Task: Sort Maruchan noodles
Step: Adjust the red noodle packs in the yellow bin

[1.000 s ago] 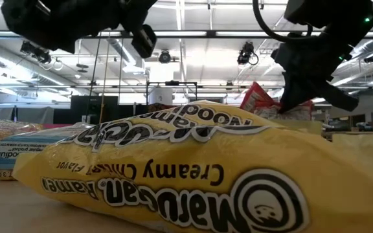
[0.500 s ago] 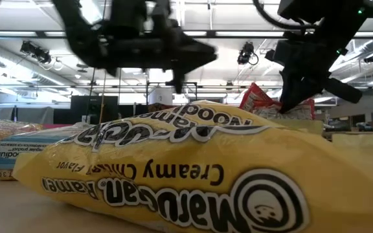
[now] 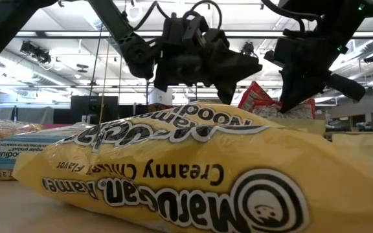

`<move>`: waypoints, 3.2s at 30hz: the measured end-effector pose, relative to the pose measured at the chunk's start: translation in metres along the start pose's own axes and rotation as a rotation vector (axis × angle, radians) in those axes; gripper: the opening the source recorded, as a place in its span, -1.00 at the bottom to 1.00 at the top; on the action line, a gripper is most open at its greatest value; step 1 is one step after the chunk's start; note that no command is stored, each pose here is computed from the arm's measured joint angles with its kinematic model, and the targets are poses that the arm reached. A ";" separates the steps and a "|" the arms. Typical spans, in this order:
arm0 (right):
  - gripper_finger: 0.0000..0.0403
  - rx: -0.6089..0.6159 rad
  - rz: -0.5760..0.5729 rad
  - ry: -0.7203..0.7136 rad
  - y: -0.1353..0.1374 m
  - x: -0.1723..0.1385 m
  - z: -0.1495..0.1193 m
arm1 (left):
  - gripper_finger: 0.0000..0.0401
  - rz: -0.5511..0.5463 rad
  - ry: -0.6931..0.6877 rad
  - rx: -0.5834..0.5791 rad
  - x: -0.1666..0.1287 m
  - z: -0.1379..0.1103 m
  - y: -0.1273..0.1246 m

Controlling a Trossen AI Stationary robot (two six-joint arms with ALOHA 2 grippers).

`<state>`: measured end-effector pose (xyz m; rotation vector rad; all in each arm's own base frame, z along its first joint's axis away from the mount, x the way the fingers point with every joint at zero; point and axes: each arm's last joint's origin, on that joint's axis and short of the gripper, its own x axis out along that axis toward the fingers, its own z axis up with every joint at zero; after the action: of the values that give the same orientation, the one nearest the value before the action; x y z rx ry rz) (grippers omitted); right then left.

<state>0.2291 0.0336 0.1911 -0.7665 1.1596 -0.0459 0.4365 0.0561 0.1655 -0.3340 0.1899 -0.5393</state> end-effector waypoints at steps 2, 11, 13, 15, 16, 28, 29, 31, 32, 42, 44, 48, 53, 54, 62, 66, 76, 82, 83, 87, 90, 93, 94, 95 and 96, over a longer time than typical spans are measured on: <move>-0.95 0.001 0.002 -0.003 0.000 0.000 0.000 | -0.69 0.005 -0.006 -0.007 0.000 0.001 0.000; -0.95 0.019 0.001 0.000 -0.001 0.001 0.000 | -0.69 0.071 -0.048 -0.037 0.002 0.003 -0.001; -0.95 0.024 0.002 0.002 -0.002 0.002 -0.001 | -0.69 0.127 -0.069 -0.083 0.004 0.003 -0.002; -0.95 0.030 0.002 0.002 -0.002 0.002 -0.001 | -0.69 0.151 -0.078 -0.133 0.006 0.002 -0.003; -0.95 0.035 0.002 0.002 -0.002 0.002 -0.001 | -0.69 0.151 -0.078 -0.141 0.007 0.001 -0.004; -0.95 0.069 -0.001 -0.001 -0.002 0.002 0.000 | -0.75 0.429 0.139 0.174 -0.015 0.019 -0.011; -0.95 0.069 -0.002 -0.001 -0.002 0.002 0.000 | -0.77 0.532 0.197 0.233 -0.014 0.018 -0.017; -0.95 0.068 -0.003 -0.001 -0.002 0.002 0.000 | -0.82 0.700 0.278 0.344 -0.009 0.013 -0.025; -0.95 0.065 -0.005 -0.001 -0.002 0.002 0.000 | -0.84 0.735 0.299 0.383 -0.008 0.011 -0.028; -0.95 0.010 -0.063 -0.004 -0.002 0.002 0.002 | -0.88 0.745 0.295 0.441 -0.012 -0.001 0.002; -0.95 0.003 -0.099 -0.004 -0.004 0.002 0.003 | -0.88 0.732 0.307 0.433 -0.012 -0.005 0.005; -0.95 0.014 -0.156 0.003 -0.010 0.004 0.003 | -0.88 0.720 0.318 0.431 -0.009 -0.012 0.008; -0.95 0.020 -0.220 -0.026 -0.018 0.005 0.007 | -0.88 0.697 0.336 0.417 -0.003 -0.025 0.009; -0.95 0.016 -0.231 -0.029 -0.019 0.005 0.008 | -0.88 0.695 0.337 0.418 -0.002 -0.027 0.009; -0.95 0.055 -0.227 -0.081 -0.019 0.013 0.008 | -0.88 0.709 0.341 0.426 -0.001 -0.024 0.005; -0.92 0.101 -0.223 -0.088 -0.017 0.013 0.007 | -0.88 0.718 0.352 0.429 -0.009 -0.007 -0.005; -0.48 0.171 -0.220 -0.125 -0.018 -0.001 0.018 | -0.88 0.783 0.489 0.387 -0.050 0.037 -0.035; -0.29 0.402 -0.013 -0.030 -0.031 -0.031 0.021 | -0.88 0.983 0.434 0.229 -0.093 0.046 0.008; -0.28 0.450 0.040 -0.009 -0.033 -0.037 0.021 | -0.88 0.984 0.424 0.209 -0.097 0.044 0.018; -0.29 0.582 0.213 0.070 -0.028 -0.042 0.016 | -0.88 0.918 0.388 0.143 -0.095 0.020 0.048; -0.30 0.616 0.243 0.133 -0.019 -0.032 0.009 | -0.88 0.840 0.356 0.144 -0.082 0.004 0.057; -0.31 0.658 0.230 0.152 -0.015 -0.018 0.003 | -0.88 0.779 0.361 0.154 -0.065 -0.010 0.054; -0.31 0.666 0.230 0.156 -0.014 -0.014 0.001 | -0.88 0.766 0.368 0.157 -0.060 -0.012 0.051; -0.31 0.670 0.233 0.161 -0.014 -0.009 0.000 | -0.88 0.754 0.364 0.167 -0.055 -0.014 0.049; -0.31 0.673 0.243 0.159 -0.013 -0.004 0.000 | -0.88 0.744 0.347 0.181 -0.050 -0.014 0.047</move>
<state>0.2319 0.0255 0.2016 -0.0258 1.2754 -0.2831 0.4126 0.1169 0.1401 0.0238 0.5692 0.1303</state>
